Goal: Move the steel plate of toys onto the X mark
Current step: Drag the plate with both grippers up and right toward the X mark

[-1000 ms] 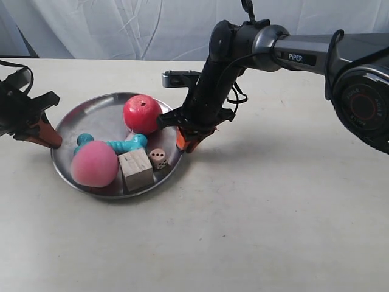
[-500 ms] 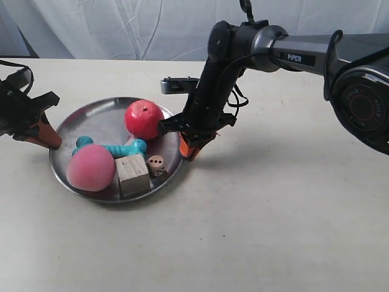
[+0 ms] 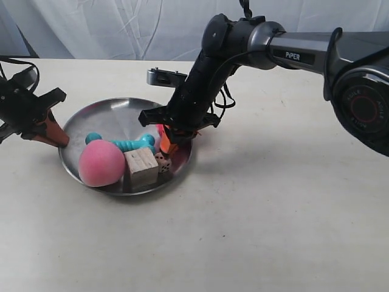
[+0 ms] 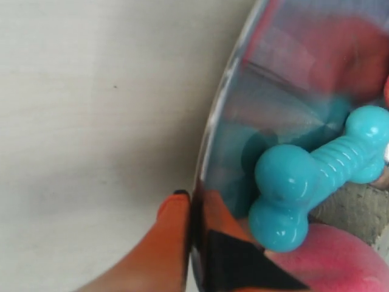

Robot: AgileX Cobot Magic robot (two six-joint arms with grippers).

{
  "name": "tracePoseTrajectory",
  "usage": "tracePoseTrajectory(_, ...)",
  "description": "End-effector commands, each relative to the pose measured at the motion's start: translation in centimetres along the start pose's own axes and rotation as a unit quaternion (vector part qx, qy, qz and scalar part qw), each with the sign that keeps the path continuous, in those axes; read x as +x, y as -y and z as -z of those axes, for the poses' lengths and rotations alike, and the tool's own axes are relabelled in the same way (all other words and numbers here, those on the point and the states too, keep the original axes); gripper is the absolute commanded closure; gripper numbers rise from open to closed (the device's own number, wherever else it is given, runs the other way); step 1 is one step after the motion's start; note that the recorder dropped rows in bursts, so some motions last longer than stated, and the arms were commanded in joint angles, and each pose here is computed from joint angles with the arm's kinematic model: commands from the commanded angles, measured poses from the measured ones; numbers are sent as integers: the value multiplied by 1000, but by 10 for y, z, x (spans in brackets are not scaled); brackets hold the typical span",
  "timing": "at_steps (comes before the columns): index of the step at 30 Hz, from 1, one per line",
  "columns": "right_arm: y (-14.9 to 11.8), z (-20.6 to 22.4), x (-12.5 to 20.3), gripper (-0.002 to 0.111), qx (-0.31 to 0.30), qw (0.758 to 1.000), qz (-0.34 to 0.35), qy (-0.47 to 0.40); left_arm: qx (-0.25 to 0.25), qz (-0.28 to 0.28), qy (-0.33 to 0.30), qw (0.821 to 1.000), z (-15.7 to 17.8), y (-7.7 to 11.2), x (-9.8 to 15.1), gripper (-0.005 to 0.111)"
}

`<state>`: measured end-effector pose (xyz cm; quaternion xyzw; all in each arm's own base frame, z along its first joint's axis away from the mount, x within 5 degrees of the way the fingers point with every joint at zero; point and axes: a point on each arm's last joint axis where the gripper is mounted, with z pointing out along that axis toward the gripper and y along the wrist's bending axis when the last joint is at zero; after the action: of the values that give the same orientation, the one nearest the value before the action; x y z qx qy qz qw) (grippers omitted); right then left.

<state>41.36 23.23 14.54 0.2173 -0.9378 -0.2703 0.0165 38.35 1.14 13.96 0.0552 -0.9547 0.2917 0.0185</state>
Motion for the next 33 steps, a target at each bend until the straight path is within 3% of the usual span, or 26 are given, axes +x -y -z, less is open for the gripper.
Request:
tracePoseTrajectory(1,-2,8,-1,109,1,1000,10,10,-25,-12,5,1000,3,-1,-1,107)
tracePoseTrajectory(13,-1,8,-2,109,2,1000,13,13,-19,-18,36,999,4,1,-7,106)
tracePoseTrajectory(23,-3,10,-2,109,3,1000,16,18,-24,-25,50,998,4,0,-9,73)
tracePoseTrajectory(33,-9,28,-1,109,28,999,36,30,-29,-28,46,998,4,-1,-9,73)
